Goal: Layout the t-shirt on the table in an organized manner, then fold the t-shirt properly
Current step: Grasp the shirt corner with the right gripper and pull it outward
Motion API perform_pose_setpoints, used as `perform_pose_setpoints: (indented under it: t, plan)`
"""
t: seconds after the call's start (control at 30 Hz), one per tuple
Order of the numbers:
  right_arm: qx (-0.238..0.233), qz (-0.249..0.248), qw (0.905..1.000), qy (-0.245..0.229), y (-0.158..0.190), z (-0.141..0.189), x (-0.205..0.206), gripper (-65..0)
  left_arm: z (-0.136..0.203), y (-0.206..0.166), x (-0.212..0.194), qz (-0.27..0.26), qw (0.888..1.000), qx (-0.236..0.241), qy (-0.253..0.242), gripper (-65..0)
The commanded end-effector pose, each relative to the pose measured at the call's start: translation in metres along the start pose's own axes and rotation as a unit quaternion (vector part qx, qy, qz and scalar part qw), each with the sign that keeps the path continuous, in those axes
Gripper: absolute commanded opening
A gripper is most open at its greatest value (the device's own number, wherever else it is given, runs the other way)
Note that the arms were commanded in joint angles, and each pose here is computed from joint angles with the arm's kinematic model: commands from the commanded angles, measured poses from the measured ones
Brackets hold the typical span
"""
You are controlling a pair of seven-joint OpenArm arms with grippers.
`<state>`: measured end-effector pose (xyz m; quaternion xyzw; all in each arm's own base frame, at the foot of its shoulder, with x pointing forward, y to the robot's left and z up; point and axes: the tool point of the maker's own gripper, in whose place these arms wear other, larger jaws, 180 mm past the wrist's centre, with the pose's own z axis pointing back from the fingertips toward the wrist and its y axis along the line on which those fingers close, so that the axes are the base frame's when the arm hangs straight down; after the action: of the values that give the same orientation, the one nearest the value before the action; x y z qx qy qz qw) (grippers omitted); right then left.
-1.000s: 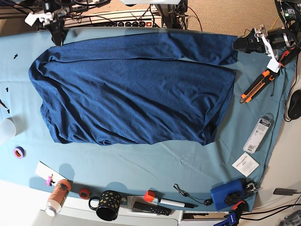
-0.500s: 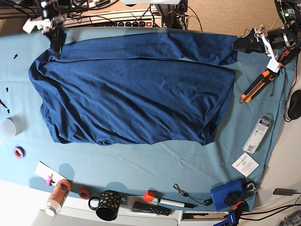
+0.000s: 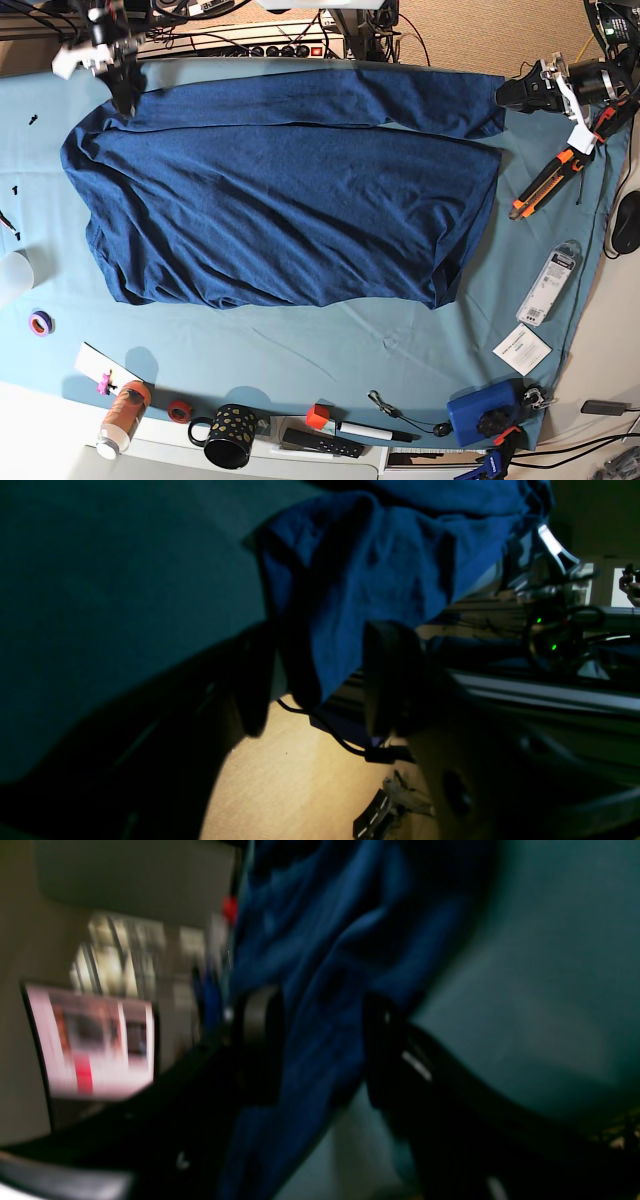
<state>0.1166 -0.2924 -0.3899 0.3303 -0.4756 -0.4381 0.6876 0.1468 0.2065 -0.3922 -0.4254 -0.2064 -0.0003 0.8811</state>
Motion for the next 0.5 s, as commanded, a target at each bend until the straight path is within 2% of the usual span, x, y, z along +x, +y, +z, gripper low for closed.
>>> perform_pose_setpoints:
  t: [0.0,0.2,0.33,0.47]
  plan:
    - [-0.034,0.006,0.9992,0.02,-0.013,0.013,-0.004,-37.8,0.007,0.002,0.002,-0.012,1.0,0.01,0.007,-36.5]
    - [-0.064,0.05,0.9963,0.025,-0.022,0.027,0.024,-37.8,0.007,0.002,0.002,-0.012,1.0,0.01,0.007,-36.5]
    - [-0.13,0.033,0.9906,0.024,-0.045,0.03,0.028,-37.8,0.007,0.002,0.002,-0.012,1.0,0.01,0.007,-36.5]
    - [-0.146,0.03,0.9886,0.023,-0.049,0.024,0.029,-37.8,0.007,0.002,0.002,-0.012,1.0,0.01,0.007,-36.5]
